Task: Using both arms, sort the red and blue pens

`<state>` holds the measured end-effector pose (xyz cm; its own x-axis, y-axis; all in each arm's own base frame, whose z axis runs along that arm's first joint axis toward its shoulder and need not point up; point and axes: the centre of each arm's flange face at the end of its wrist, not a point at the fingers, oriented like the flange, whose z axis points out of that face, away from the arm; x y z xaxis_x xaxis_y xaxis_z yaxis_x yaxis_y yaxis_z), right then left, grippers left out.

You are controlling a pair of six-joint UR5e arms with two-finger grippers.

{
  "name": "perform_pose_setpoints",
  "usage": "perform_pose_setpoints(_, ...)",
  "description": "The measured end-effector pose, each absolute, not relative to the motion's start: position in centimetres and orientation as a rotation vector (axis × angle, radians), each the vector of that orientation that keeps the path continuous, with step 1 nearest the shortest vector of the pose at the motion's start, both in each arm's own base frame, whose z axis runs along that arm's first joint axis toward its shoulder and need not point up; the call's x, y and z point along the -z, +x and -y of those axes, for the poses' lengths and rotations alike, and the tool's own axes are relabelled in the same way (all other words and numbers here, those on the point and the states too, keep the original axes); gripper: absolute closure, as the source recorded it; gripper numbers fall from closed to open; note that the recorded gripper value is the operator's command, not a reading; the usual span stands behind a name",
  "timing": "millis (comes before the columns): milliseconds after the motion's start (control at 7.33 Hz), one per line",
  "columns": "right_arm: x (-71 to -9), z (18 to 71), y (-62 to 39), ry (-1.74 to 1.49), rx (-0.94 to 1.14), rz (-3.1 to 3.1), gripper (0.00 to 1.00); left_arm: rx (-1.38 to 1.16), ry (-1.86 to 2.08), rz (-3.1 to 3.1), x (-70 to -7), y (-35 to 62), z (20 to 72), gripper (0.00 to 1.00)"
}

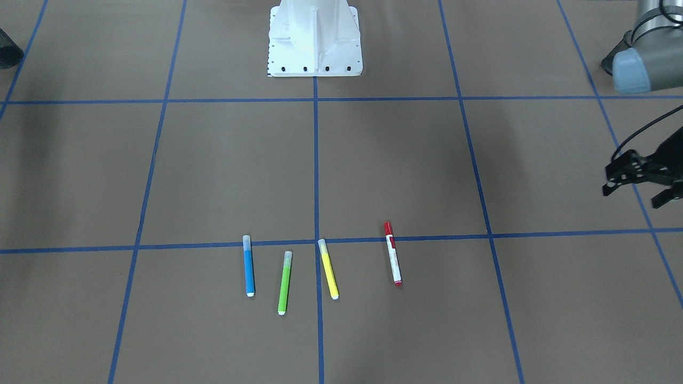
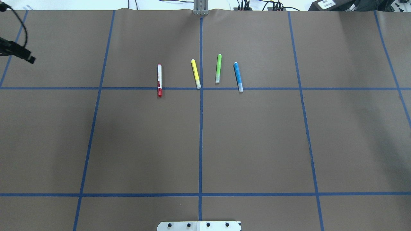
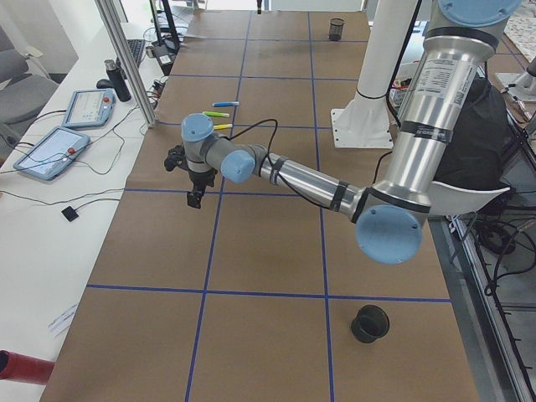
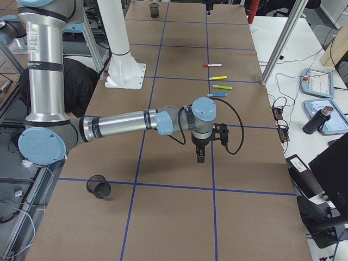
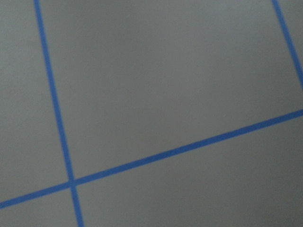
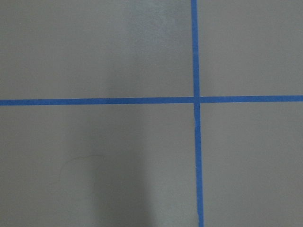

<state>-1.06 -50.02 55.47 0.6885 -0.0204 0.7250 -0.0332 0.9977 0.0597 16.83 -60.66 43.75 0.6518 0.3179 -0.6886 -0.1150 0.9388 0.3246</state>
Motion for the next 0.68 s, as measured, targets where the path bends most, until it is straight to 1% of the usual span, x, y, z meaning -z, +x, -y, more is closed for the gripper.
perform_pose_setpoints(273, -55.0, 51.0, -3.8, 0.117, 0.009, 0.838, 0.0, -0.274, 0.217, -0.868, -37.5, 27.2, 64.4, 0.01)
perform_pose_setpoints(545, -53.8, 52.0, -7.1, 0.148, 0.034, 0.855, 0.0, -0.294, 0.151, -0.873, -33.9, 35.5, 67.5, 0.03)
perform_pose_setpoints(682, -52.1, 53.7, -9.4, 0.132, 0.04, 0.86, 0.0, -0.287, 0.128, -0.878, -32.4, 38.2, 68.0, 0.02)
